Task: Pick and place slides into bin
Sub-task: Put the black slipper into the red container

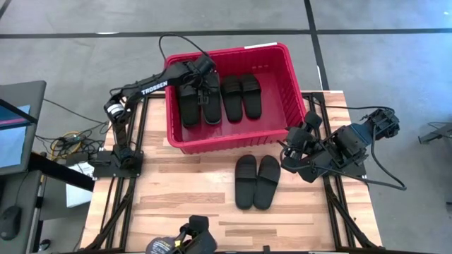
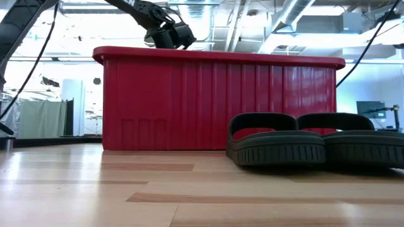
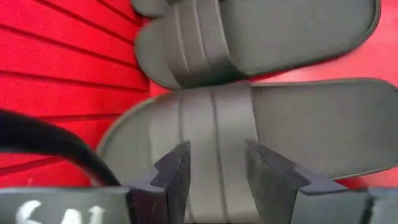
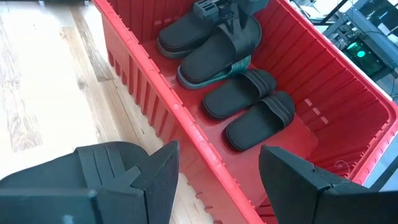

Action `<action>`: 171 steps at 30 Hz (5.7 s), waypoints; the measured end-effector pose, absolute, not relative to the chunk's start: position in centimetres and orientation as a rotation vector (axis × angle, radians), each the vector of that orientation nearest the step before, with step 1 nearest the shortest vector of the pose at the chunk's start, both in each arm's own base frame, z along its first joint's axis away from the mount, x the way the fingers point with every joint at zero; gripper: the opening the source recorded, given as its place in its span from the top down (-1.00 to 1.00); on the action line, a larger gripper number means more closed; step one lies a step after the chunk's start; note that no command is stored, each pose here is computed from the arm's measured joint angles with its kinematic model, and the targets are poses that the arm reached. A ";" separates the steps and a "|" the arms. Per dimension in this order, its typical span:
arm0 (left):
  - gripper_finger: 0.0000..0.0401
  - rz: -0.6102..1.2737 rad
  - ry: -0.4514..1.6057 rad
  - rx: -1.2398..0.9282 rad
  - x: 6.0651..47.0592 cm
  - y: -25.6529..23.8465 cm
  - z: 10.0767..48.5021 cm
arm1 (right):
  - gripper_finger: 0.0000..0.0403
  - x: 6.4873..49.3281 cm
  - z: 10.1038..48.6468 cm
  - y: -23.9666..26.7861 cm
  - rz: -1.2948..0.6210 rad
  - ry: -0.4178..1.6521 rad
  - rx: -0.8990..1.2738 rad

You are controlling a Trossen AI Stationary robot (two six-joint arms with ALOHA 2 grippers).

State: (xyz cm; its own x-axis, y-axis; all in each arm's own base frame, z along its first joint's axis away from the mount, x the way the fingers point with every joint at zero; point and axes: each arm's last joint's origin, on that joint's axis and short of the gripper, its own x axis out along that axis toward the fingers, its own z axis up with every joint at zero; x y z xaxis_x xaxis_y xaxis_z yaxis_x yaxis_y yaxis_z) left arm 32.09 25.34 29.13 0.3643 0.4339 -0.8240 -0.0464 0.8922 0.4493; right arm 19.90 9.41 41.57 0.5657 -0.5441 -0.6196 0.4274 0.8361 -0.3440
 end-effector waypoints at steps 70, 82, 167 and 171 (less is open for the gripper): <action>0.32 0.222 0.767 0.330 41.4 -16.3 25.0 | -0.03 16.7 41.5 15.3 -0.226 0.777 -0.152; 0.32 0.260 0.813 0.378 43.6 -16.0 20.3 | -0.03 16.1 41.6 16.0 -0.203 0.767 -0.141; 0.99 0.298 0.991 0.531 46.0 -13.4 20.1 | -0.03 15.5 41.4 16.0 -0.195 0.792 -0.187; 0.99 0.290 1.032 0.541 45.7 -13.6 22.3 | -0.03 15.5 41.4 16.0 -0.195 0.792 -0.187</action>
State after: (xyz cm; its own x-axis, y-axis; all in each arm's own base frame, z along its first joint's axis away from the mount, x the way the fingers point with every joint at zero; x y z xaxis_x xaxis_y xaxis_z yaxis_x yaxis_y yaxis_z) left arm 45.65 -13.56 22.34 0.4915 0.4724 -0.7316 0.0214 0.8333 0.5524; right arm 15.51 15.99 41.40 0.6860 -0.2432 -0.6857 0.1031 0.9655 -0.2392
